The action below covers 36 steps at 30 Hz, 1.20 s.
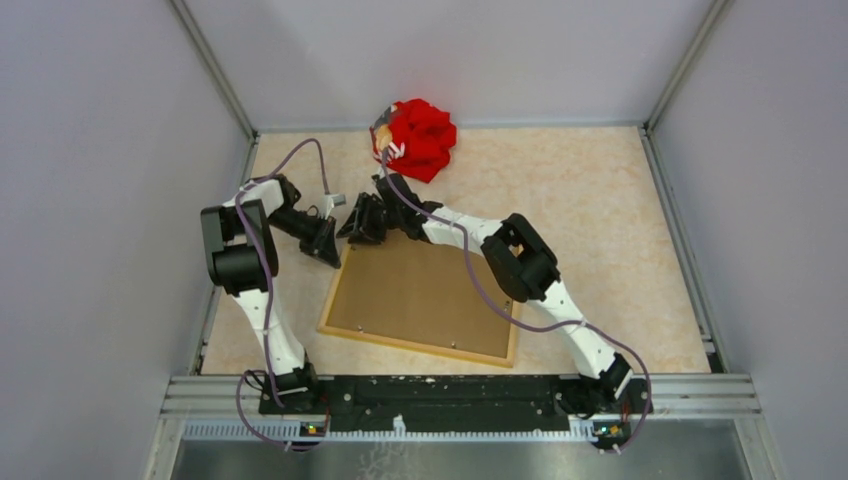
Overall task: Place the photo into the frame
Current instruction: Install the photo frame at the center of the board.
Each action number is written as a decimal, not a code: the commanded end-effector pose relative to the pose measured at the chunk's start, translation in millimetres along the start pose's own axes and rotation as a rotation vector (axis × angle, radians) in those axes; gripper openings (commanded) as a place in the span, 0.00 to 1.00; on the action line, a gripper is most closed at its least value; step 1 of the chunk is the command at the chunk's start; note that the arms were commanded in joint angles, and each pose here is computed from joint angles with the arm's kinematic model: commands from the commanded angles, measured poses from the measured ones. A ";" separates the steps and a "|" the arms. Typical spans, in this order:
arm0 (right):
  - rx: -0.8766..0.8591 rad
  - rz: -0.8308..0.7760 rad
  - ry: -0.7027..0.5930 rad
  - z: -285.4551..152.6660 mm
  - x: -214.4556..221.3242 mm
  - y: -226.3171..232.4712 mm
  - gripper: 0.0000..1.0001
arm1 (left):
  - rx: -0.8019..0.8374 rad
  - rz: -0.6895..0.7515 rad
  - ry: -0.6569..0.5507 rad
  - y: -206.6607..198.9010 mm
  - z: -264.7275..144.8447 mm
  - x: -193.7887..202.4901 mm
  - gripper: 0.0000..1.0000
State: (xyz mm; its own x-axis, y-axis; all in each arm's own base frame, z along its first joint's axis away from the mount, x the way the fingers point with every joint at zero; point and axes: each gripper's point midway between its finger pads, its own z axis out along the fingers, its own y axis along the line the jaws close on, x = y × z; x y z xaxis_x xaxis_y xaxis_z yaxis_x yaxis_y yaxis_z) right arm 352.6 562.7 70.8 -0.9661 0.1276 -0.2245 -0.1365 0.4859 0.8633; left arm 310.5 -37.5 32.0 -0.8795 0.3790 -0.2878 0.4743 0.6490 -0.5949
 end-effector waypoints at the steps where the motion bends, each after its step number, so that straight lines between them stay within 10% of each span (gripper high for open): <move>1: -0.055 -0.068 -0.014 -14.2 -8.6 29.9 0.45 | -0.022 0.047 0.027 1.9 6.1 6.6 0.16; 36: -0.046 -0.107 0.033 -14.0 -2.0 15.9 0.44 | -0.016 0.042 0.017 0.9 6.8 5.0 0.13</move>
State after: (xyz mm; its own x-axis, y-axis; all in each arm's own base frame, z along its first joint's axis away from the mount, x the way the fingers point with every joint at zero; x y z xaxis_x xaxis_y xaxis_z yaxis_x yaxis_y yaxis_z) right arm 347.9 547.6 71.3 -0.9634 0.0697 -0.2589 -0.1919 0.4954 0.8472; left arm 309.0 -38.7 32.3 -0.8798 0.3757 -0.2912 0.4741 0.6483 -0.5957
